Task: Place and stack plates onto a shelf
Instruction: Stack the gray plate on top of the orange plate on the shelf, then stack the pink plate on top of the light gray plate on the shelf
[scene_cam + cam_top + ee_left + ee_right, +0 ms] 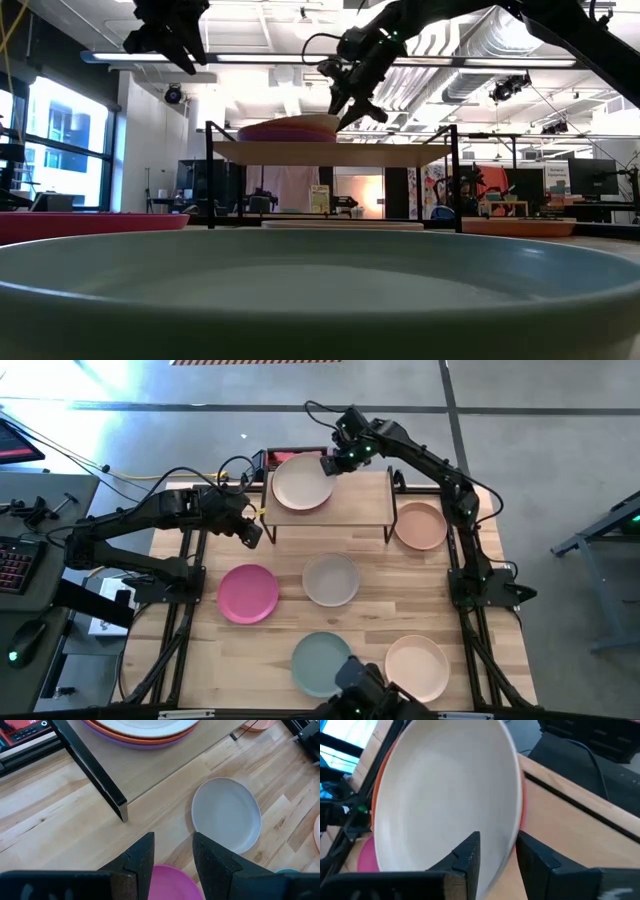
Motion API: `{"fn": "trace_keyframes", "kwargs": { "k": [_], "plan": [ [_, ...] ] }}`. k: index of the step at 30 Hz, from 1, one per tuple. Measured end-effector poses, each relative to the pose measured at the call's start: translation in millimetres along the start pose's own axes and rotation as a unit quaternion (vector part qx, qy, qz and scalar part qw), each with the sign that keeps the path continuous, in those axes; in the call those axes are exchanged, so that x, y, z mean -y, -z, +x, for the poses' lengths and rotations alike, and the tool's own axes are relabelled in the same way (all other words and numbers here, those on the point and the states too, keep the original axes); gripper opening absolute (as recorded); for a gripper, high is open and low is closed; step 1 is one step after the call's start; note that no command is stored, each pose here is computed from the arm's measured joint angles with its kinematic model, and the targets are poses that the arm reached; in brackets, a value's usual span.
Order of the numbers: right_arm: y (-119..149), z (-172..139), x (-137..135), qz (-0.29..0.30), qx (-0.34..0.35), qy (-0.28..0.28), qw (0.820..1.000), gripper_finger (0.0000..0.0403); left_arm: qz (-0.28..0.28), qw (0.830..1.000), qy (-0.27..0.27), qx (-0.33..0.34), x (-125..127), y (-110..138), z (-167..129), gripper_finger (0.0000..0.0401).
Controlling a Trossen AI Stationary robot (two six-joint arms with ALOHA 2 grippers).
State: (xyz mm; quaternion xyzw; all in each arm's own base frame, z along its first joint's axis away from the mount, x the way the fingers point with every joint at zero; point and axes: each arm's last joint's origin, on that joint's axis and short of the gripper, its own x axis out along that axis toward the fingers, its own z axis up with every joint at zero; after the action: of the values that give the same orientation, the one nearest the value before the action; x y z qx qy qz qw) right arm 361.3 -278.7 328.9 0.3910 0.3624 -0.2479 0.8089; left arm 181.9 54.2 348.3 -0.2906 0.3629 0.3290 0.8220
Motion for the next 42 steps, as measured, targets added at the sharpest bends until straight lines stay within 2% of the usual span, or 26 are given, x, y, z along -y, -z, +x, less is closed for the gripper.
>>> {"fn": "trace_keyframes", "kwargs": {
  "k": [5, 17, 23, 27, 35, 42],
  "plan": [
    [1, -10, 0, -0.015, 0.001, 0.002, 1.000, 0.0103, -0.006, 1.000, 0.000, 0.000, 0, 0, 0, 0.0124],
    [2, -7, 2, -0.024, -0.010, 0.005, 1.000, 0.0103, -0.018, 1.000, -0.002, 0.002, 0, 0, 0, 0.0124],
    [14, -9, 1, -0.031, -0.078, -0.033, 0.996, 0.0103, -0.012, 0.999, 0.018, -0.028, 0, 4, 4, 0.0124],
    [31, -10, -9, -0.062, -0.149, -0.065, 0.985, 0.0103, -0.022, 0.996, 0.023, -0.078, -1, 19, 19, 0.0124],
    [65, -4, -42, -0.122, -0.240, -0.068, 0.961, 0.0103, -0.041, 0.988, 0.014, -0.146, 4, 53, 41, 0.0124],
    [97, 3, -84, -0.160, -0.275, -0.079, 0.945, 0.0103, -0.003, 0.986, 0.027, -0.167, 15, 70, 40, 0.0124]
  ]
}}
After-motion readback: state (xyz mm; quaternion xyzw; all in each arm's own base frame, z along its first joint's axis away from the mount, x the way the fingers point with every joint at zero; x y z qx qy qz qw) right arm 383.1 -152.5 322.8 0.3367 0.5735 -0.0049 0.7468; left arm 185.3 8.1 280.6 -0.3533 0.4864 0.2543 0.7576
